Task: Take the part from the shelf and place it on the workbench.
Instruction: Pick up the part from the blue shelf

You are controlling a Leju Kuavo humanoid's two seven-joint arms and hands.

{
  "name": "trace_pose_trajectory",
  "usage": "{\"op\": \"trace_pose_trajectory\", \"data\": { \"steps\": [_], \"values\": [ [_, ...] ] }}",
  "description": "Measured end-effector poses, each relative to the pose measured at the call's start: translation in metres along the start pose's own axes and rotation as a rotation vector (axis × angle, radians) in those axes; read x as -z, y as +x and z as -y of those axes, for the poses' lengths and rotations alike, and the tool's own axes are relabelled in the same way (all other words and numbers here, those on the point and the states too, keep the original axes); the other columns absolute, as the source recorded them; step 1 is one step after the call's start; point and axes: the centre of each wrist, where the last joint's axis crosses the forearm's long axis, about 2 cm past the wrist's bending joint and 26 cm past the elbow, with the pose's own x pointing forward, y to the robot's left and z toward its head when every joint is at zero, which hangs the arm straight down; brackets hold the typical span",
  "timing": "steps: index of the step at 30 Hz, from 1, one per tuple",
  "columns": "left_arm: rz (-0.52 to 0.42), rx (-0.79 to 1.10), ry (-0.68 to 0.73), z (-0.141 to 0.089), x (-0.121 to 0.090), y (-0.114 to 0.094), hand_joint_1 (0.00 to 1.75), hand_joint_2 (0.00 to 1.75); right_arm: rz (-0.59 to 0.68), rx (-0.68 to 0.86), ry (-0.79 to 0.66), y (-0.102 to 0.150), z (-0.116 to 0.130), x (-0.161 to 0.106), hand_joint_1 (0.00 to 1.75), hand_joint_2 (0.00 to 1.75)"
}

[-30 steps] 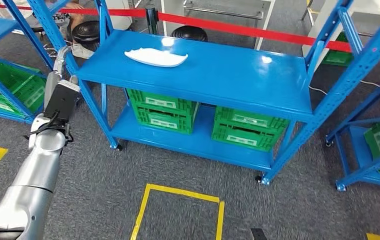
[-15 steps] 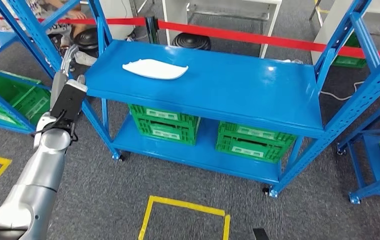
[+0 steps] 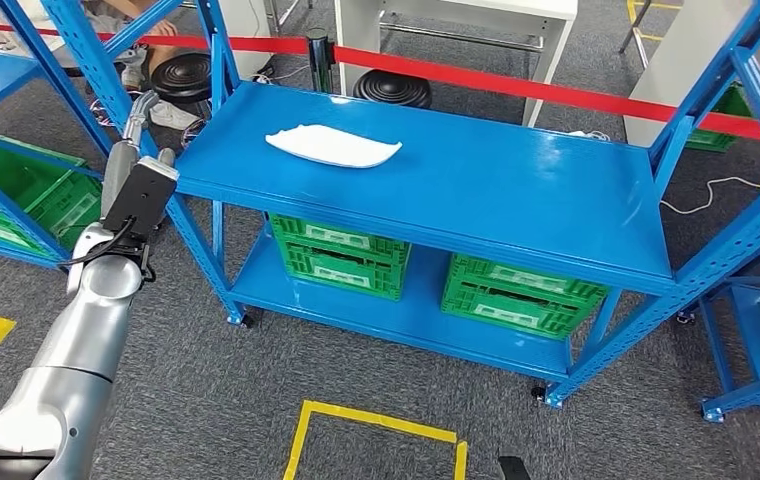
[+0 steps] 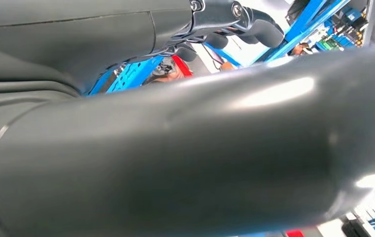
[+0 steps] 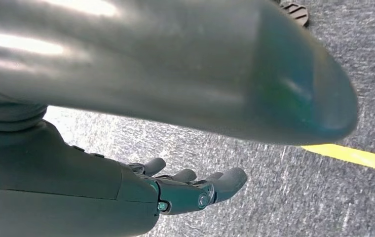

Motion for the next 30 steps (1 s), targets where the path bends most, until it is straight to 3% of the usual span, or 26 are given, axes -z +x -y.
{"op": "trace_pose_trajectory", "data": {
  "steps": [19,30],
  "values": [
    [0.005,0.013,-0.028,0.002,0.005,0.005,0.00,0.00,0.005,-0.001,-0.006,0.000,0.000,0.000,0.00,0.00],
    [0.065,0.007,-0.036,0.002,0.026,0.023,0.00,0.00,0.006,0.016,-0.008,0.001,0.000,0.000,0.00,0.00]
  ]
}}
